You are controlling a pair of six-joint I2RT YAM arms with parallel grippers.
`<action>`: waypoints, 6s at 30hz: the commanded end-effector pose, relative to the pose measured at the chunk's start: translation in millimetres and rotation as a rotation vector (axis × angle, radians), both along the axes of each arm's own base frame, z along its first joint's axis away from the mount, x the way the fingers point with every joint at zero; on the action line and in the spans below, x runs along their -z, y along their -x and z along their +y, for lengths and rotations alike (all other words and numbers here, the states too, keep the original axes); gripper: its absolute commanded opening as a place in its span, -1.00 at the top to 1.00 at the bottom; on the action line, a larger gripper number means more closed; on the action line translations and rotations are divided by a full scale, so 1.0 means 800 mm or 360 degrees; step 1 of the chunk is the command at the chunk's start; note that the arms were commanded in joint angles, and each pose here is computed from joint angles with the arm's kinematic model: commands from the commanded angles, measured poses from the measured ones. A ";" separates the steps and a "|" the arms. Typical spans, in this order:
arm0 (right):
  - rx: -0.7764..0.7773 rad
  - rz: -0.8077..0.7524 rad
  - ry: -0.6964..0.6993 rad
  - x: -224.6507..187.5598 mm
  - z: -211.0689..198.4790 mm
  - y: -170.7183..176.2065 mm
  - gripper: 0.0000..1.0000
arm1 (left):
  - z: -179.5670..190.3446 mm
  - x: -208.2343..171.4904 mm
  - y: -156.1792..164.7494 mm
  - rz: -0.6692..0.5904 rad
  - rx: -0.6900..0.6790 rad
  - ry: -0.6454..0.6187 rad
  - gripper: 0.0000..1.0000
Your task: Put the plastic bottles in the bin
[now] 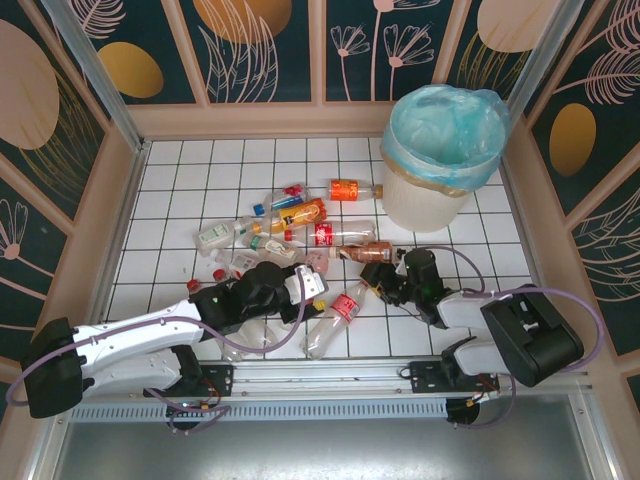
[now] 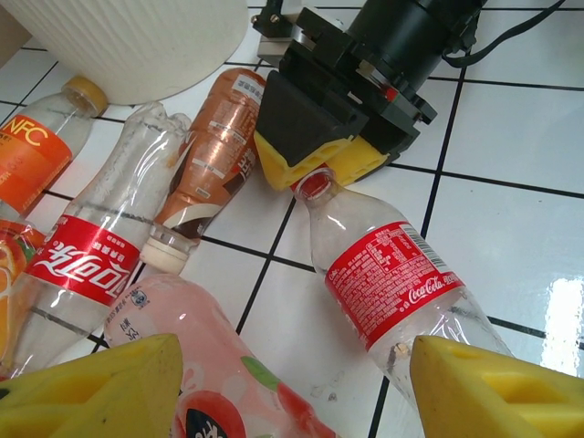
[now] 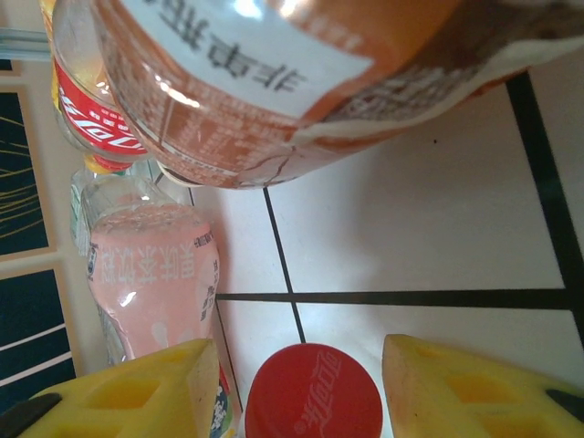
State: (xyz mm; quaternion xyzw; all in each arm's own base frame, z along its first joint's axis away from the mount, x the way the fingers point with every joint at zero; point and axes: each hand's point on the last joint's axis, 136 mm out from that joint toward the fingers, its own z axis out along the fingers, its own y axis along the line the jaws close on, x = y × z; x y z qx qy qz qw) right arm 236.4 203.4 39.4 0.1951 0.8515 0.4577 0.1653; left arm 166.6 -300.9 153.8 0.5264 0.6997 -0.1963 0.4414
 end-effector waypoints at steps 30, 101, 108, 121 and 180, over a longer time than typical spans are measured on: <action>0.0115 -0.1342 0.0351 -0.407 -0.054 -0.040 1.00 | 0.040 -0.317 -0.099 -0.0376 -0.0902 0.0875 -0.27; 0.0150 -0.1794 0.1462 -0.450 -0.147 -0.302 -0.25 | -0.074 -0.278 -0.167 -0.0047 -0.1055 0.0887 -0.51; 0.0182 -0.1860 0.1285 -0.496 -0.133 -0.275 -0.25 | -0.056 -0.281 -0.165 -0.0055 -0.1106 0.0887 -0.51; -0.0107 -0.2009 0.0902 -0.542 0.018 -0.151 -0.25 | 0.094 -0.224 -0.122 0.0115 -0.1591 0.0912 -0.45; -0.1427 -0.0857 0.0722 -0.160 0.306 0.087 -0.23 | 0.404 0.146 -0.100 0.1275 -0.2877 0.0969 -0.30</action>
